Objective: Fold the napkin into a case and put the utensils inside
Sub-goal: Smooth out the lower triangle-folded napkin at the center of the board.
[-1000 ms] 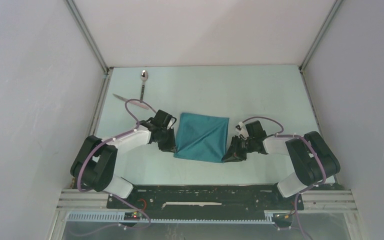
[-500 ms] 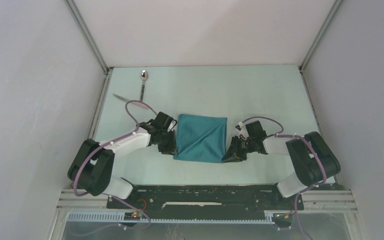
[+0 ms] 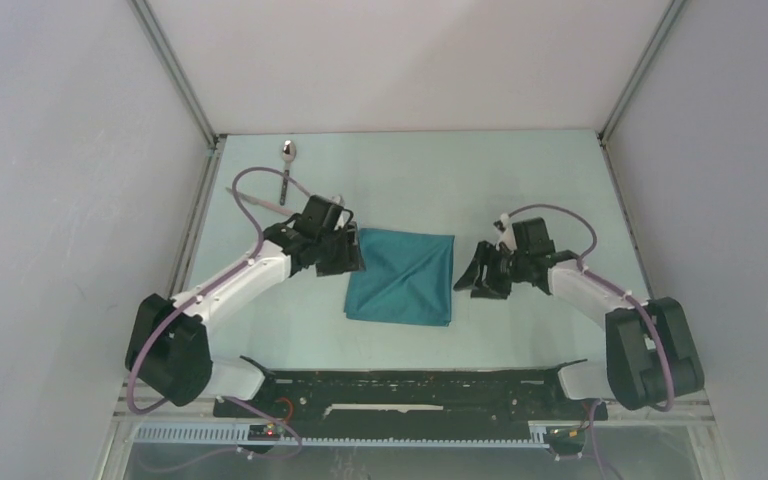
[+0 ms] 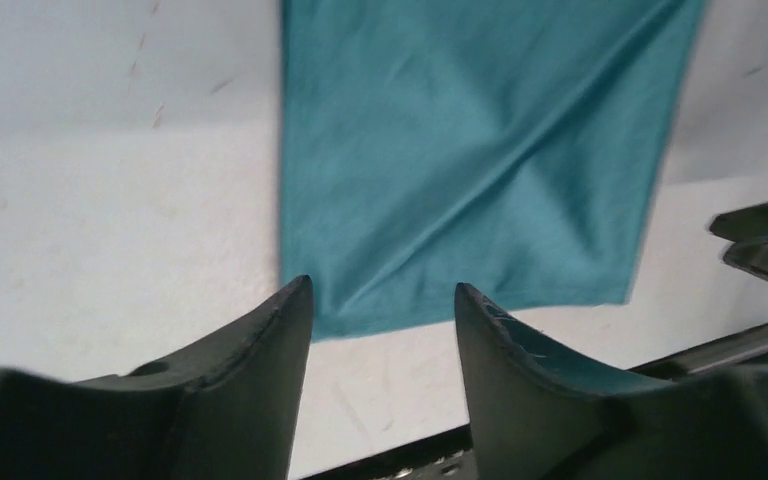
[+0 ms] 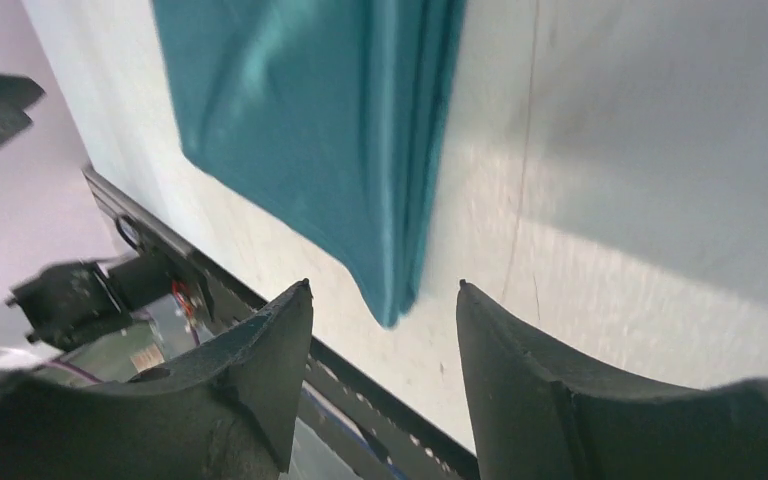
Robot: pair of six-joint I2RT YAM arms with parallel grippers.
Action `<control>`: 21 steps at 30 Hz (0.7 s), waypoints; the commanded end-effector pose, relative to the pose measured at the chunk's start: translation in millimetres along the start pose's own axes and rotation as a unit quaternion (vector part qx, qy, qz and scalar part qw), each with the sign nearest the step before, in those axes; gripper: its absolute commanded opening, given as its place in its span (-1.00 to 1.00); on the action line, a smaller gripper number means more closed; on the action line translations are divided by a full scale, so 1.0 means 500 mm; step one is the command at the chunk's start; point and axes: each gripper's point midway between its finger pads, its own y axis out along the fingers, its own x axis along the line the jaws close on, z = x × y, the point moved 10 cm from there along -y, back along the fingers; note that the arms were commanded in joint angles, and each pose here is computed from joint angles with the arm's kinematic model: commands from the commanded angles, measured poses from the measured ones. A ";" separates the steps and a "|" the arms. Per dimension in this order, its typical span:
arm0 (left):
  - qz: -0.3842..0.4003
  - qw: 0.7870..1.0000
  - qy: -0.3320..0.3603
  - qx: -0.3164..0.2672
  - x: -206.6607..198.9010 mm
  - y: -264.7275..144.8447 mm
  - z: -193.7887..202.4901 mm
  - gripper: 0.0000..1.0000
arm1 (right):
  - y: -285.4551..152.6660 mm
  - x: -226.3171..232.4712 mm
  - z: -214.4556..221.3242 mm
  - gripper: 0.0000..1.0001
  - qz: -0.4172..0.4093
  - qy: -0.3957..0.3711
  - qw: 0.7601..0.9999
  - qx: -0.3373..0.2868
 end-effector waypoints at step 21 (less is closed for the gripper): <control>0.102 0.981 -0.164 -0.021 0.003 0.298 -0.233 -0.66 | 0.134 -0.005 -0.076 0.12 -0.093 0.023 0.994 0.043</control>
